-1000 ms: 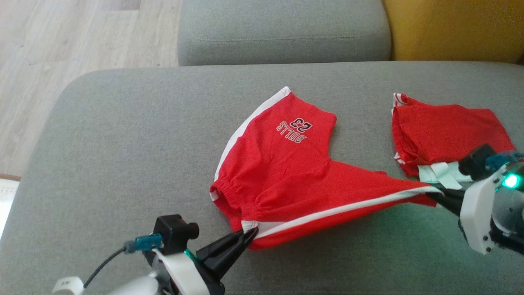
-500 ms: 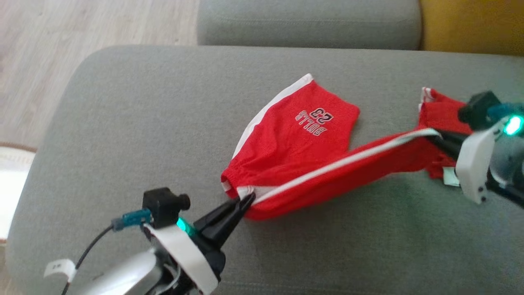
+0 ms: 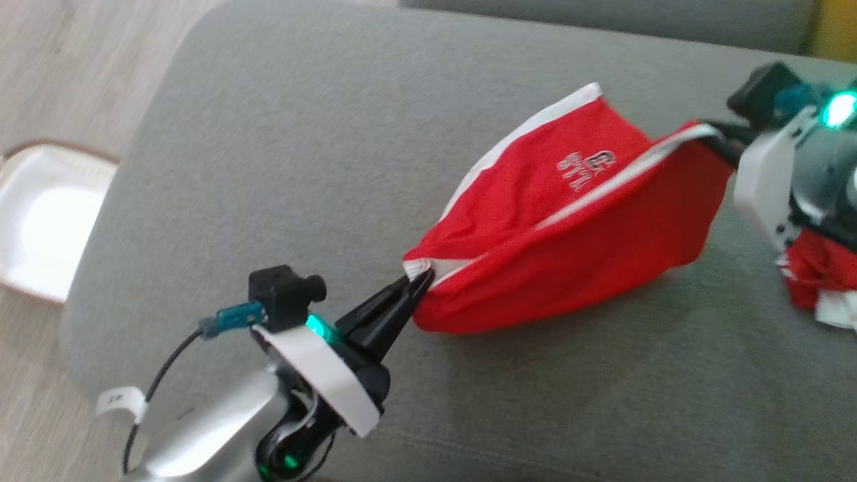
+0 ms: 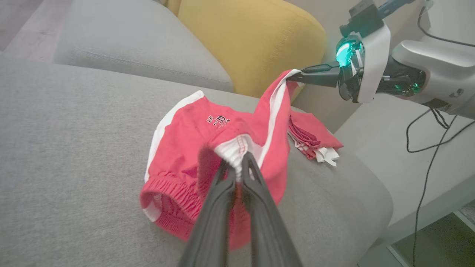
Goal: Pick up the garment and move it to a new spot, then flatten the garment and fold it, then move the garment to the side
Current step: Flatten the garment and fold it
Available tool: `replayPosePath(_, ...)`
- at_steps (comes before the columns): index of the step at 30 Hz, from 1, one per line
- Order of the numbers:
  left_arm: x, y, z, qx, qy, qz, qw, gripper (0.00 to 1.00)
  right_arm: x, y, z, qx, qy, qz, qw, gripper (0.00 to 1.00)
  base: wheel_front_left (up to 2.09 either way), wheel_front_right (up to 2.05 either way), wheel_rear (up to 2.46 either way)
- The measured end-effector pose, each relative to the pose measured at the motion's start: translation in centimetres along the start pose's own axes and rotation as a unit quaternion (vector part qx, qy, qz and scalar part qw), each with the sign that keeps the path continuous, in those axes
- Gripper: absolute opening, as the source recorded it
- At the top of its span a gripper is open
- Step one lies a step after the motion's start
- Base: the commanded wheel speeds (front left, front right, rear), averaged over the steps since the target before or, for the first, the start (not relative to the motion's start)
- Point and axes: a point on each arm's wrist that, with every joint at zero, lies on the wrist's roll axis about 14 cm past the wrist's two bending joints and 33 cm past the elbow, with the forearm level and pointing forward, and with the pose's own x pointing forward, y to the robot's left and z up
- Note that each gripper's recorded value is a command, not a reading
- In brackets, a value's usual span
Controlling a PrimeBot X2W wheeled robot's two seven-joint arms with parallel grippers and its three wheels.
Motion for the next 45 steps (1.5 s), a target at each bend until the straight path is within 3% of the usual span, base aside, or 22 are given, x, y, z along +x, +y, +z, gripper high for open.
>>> replayPosePath(12,2.3,5.0,0.2,-0.025,-0.013,0.077,0.997,0.00,7.9,-2.8,2.6,-0.046,-0.001,0.002,0.999,0.00,0.00,0.00,0.00)
replayPosePath(22,3.3,7.5,-0.8,-0.022,0.001,0.110,0.994,0.00,12.7,-0.9,1.0,-0.064,0.019,0.031,0.997,0.00,0.00,0.00,0.00)
replayPosePath(23,3.3,7.8,-1.0,-0.022,0.005,0.113,0.993,0.00,13.0,-0.8,1.0,-0.071,0.015,0.031,0.997,1.00,0.00,0.00,0.00)
replayPosePath(24,3.3,8.0,-1.3,-0.023,0.009,0.115,0.993,0.26,13.3,-0.8,0.9,-0.071,0.014,0.030,0.997,1.00,0.00,0.00,0.00)
replayPosePath(25,3.2,8.1,-1.5,-0.023,0.012,0.118,0.993,0.58,13.6,-1.0,0.6,-0.069,0.018,0.028,0.997,1.00,0.00,0.00,0.00)
replayPosePath(26,3.1,8.4,-1.8,-0.021,0.016,0.121,0.992,1.00,13.7,-1.1,0.2,-0.070,0.021,0.026,0.997,1.00,0.00,0.00,0.00)
replayPosePath(35,3.0,9.0,-2.4,-0.010,0.030,0.127,0.991,1.00,12.9,-4.0,0.2,-0.031,-0.008,-0.015,0.999,1.00,0.00,0.00,0.00)
replayPosePath(38,3.1,9.1,-1.5,-0.004,0.018,0.128,0.992,1.00,11.7,-6.0,1.1,0.010,-0.042,-0.047,0.998,1.00,0.00,0.00,0.00)
replayPosePath(42,2.7,9.7,0.3,0.008,-0.005,0.134,0.991,1.00,9.2,-8.9,3.2,0.073,-0.112,-0.099,0.986,1.00,0.00,0.00,0.00)
replayPosePath(45,2.4,10.0,1.7,0.010,-0.028,0.142,0.989,1.00,7.6,-9.3,4.0,0.131,-0.161,-0.120,0.971,1.00,0.00,0.00,0.00)
